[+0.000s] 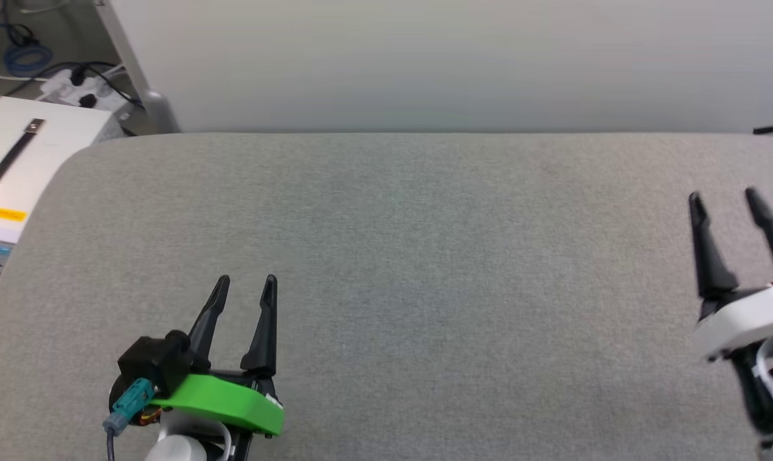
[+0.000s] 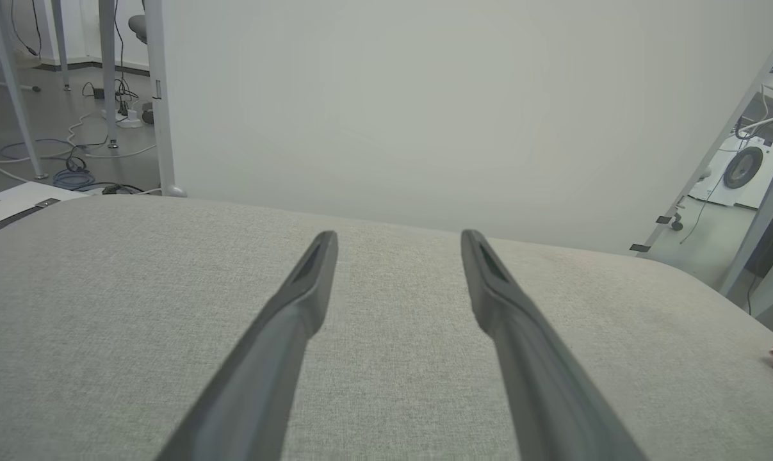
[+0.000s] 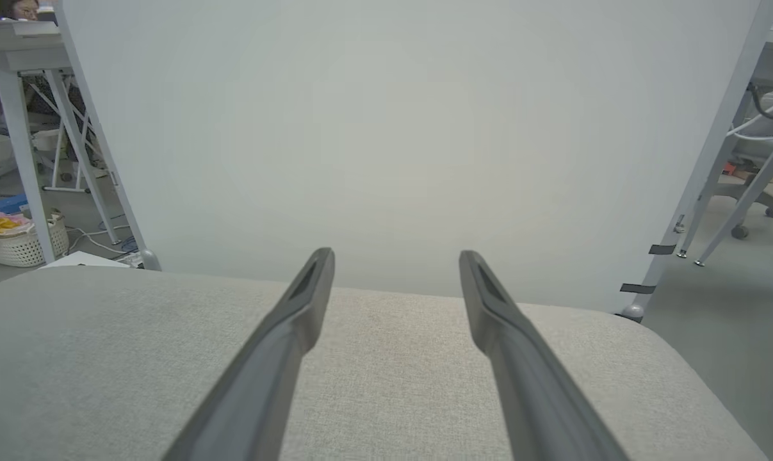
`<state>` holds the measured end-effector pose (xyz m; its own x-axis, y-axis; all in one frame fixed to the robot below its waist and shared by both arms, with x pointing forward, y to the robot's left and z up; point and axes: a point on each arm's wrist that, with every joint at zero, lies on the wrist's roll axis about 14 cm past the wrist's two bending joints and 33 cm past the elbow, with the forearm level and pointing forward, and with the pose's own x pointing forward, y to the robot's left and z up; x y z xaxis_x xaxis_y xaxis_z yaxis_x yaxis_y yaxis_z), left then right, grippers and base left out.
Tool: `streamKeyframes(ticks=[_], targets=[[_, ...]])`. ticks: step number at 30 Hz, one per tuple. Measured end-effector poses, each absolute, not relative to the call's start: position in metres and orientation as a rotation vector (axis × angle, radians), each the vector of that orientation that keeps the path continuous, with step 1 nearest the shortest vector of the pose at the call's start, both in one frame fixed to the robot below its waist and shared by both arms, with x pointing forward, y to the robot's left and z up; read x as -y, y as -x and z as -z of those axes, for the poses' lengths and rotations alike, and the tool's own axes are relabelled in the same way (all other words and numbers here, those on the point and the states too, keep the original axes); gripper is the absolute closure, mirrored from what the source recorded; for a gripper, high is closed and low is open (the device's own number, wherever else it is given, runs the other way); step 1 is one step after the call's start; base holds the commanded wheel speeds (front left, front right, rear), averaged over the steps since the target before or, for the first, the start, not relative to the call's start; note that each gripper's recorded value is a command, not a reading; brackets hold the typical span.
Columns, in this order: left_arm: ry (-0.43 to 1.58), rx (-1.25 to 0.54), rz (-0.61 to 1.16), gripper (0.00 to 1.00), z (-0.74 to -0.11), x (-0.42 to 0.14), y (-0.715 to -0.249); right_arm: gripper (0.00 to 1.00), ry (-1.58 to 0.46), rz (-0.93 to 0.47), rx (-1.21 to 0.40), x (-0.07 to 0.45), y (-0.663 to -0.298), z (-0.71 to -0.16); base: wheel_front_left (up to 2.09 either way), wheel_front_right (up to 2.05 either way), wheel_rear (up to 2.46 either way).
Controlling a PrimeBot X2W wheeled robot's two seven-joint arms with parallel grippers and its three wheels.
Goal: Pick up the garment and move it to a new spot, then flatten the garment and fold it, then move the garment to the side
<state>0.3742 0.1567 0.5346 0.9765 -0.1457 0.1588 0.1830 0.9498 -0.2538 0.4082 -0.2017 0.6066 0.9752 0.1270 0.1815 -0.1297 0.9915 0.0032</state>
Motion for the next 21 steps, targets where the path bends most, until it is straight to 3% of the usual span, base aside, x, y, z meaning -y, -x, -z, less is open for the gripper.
streamKeyframes(ticks=[11, 21], targets=[[0.251, 0.169, 0.082, 0.0, -0.537, -0.181, -0.348, 0.0, -0.154, -0.216, 0.15, 0.149, -0.385, -0.563, 0.0, 0.0, 0.0], [0.239, 0.17, 0.078, 0.0, -0.535, -0.179, -0.348, 0.0, -0.184, -0.203, 0.123, 0.144, -0.38, -0.543, 0.0, 0.0, 0.0]])
